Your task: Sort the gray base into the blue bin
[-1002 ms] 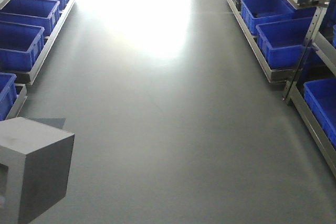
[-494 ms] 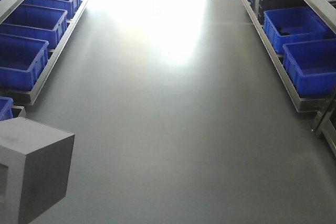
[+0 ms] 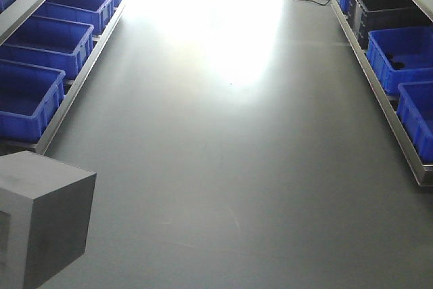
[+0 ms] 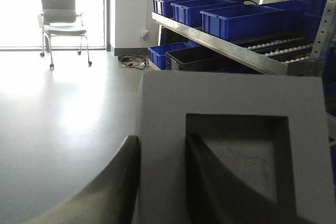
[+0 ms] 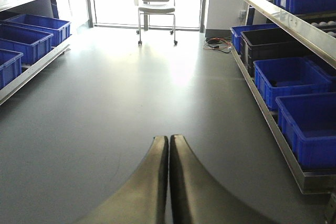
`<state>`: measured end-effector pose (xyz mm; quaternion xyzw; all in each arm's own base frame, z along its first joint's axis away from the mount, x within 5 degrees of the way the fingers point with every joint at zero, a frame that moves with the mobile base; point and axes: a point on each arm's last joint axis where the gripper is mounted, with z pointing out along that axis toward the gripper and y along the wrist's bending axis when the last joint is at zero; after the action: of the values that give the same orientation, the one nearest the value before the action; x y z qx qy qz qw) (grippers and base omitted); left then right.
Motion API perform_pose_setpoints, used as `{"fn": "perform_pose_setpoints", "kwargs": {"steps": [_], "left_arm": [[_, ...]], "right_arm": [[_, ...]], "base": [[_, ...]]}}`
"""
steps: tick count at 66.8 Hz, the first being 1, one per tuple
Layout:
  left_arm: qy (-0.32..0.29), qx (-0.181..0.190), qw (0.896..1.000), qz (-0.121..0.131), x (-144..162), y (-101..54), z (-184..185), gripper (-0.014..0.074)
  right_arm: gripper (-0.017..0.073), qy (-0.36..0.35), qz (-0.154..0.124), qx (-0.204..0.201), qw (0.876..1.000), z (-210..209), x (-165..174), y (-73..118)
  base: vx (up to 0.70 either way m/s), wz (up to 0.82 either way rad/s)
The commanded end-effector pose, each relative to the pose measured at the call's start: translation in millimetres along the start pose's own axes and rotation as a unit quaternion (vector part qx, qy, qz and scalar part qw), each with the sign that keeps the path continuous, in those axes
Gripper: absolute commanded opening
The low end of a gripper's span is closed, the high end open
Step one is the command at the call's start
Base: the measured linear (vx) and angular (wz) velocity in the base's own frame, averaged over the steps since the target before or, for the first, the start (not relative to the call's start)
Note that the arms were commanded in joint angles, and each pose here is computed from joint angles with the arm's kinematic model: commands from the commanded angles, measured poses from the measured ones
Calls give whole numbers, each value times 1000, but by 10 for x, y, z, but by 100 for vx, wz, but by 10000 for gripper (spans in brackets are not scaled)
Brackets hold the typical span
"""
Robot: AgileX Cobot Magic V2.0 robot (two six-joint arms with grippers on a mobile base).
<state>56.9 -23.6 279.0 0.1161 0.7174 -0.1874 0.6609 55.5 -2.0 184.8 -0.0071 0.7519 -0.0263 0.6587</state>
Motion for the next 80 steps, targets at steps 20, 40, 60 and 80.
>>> {"fn": "perform_pose_setpoints", "kwargs": {"steps": [20, 40, 60, 80], "left_arm": [[-58, 28, 998, -4, -183, -57, -21, -7], [-58, 28, 998, -4, -183, -57, -21, -7], [-58, 28, 998, -4, -183, -57, -21, -7], [-58, 28, 998, -4, -183, -57, -21, -7]], "right_arm": [[-5, -40, -7, 4, 999, -4, -58, -4], [-5, -40, -7, 4, 999, -4, -58, -4], [-5, -40, -7, 4, 999, -4, -58, -4], [-5, -40, -7, 4, 999, -4, -58, -4]], "base": [[41, 14], [35, 65], [28, 98], [23, 89]]}}
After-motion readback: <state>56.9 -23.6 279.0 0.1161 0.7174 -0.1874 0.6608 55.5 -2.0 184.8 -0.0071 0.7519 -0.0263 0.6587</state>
